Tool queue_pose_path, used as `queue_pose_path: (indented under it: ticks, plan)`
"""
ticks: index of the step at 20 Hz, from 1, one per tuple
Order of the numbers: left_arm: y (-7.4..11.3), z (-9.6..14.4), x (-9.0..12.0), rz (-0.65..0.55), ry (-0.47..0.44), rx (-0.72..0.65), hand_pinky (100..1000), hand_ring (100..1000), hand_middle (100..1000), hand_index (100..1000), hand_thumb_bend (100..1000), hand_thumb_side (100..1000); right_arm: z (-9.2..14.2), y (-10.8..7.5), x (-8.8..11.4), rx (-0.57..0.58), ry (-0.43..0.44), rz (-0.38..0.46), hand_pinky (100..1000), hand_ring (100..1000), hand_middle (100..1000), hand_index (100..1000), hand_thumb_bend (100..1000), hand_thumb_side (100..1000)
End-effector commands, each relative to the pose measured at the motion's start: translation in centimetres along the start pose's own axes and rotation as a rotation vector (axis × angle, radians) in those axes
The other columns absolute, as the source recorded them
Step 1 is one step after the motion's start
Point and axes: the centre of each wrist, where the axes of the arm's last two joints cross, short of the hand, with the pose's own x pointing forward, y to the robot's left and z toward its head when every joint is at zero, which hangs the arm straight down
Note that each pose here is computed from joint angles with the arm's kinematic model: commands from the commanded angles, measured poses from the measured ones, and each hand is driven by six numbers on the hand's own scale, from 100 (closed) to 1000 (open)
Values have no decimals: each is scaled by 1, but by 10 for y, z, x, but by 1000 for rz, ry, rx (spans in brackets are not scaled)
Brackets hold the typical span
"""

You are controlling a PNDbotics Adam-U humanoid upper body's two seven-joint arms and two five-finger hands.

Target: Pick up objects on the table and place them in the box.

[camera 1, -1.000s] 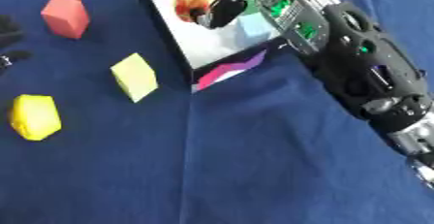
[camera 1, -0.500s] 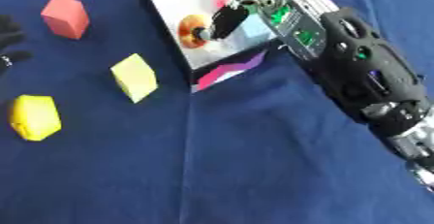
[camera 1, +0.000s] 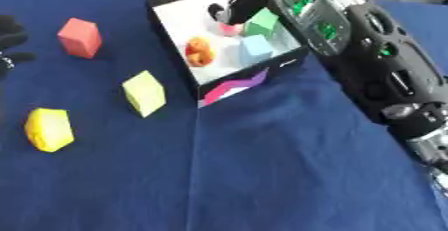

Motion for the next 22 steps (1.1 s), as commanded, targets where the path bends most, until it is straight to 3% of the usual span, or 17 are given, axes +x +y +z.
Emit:
queue_pose_path:
  ticks: [1, 4, 8, 10, 11, 12, 15, 17, 18, 22]
  plan:
    - [9, -2, 7, -30, -25, 13, 706, 773, 685, 748, 100, 734, 30, -43, -5, -169, 15, -106, 824, 845, 758, 855, 100, 100]
    - [12, -1, 6, -37, -21, 24, 706, 773, 686, 748, 100, 733, 64, -63, -9, -295, 17, -225, 826, 846, 760, 853, 100, 100]
    - [17, 1, 6, -43, -26, 46, 706, 774, 687, 748, 100, 727, 112, -73, -15, -461, -6, -388, 837, 854, 770, 858, 100, 460]
    - [19, 1, 7, -45, -34, 60, 705, 773, 687, 748, 100, 721, 133, -72, -18, -535, -26, -479, 838, 853, 770, 859, 100, 521]
    - [19, 1, 8, -45, -40, 66, 705, 773, 687, 749, 100, 719, 142, -70, -20, -574, -36, -525, 836, 851, 768, 858, 100, 494]
    - [20, 1, 9, -45, -47, 73, 705, 773, 687, 749, 100, 715, 149, -67, -25, -611, -40, -570, 833, 846, 763, 853, 100, 393]
    - [22, 1, 11, -45, -63, 92, 705, 773, 687, 749, 100, 712, 162, -51, -42, -680, -30, -672, 831, 842, 761, 848, 100, 386]
    - [23, 1, 12, -44, -69, 103, 705, 773, 687, 749, 100, 709, 170, -34, -54, -705, 11, -740, 834, 844, 764, 848, 100, 494]
    - [23, 1, 13, -43, -72, 108, 705, 773, 687, 749, 100, 708, 174, -24, -60, -711, 43, -774, 836, 847, 769, 849, 100, 606]
    - [24, 1, 13, -39, -78, 119, 705, 773, 687, 749, 100, 706, 187, 8, -73, -725, 175, -877, 840, 847, 771, 849, 100, 673]
